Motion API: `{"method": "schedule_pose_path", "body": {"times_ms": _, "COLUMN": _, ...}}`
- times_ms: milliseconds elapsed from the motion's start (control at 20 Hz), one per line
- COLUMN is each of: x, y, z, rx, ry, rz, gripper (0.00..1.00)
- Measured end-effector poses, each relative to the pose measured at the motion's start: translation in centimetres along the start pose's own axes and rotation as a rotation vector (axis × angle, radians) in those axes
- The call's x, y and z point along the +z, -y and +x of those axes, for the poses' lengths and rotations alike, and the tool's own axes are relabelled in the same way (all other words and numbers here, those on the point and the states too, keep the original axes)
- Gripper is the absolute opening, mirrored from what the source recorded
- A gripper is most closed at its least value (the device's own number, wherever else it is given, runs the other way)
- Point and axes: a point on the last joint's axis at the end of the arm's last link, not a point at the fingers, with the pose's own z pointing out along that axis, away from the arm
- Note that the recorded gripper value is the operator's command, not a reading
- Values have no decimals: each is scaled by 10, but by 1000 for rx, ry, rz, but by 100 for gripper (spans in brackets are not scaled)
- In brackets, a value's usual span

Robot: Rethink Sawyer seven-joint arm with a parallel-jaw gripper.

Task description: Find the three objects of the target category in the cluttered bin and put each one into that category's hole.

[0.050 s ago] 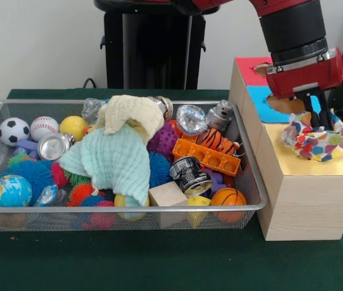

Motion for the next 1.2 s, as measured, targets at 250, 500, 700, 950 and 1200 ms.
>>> {"method": "schedule_pose_path", "body": {"times_ms": 250, "x": 10, "y": 14, "z": 7, "rx": 5, "ry": -4, "rz": 34, "gripper": 0}}
{"method": "schedule_pose_path", "body": {"times_ms": 500, "x": 25, "y": 20, "z": 9, "rx": -3, "ry": 25, "rz": 60, "gripper": 0}}
{"method": "schedule_pose_path", "body": {"times_ms": 700, "x": 39, "y": 20, "z": 8, "rx": -18, "ry": 39, "rz": 77, "gripper": 0}}
{"method": "schedule_pose_path", "body": {"times_ms": 950, "x": 48, "y": 22, "z": 7, "rx": -54, "ry": 49, "rz": 81, "gripper": 0}}
{"method": "schedule_pose_path", "body": {"times_ms": 1200, "x": 57, "y": 24, "z": 6, "rx": -102, "ry": 57, "rz": 75, "gripper": 0}}
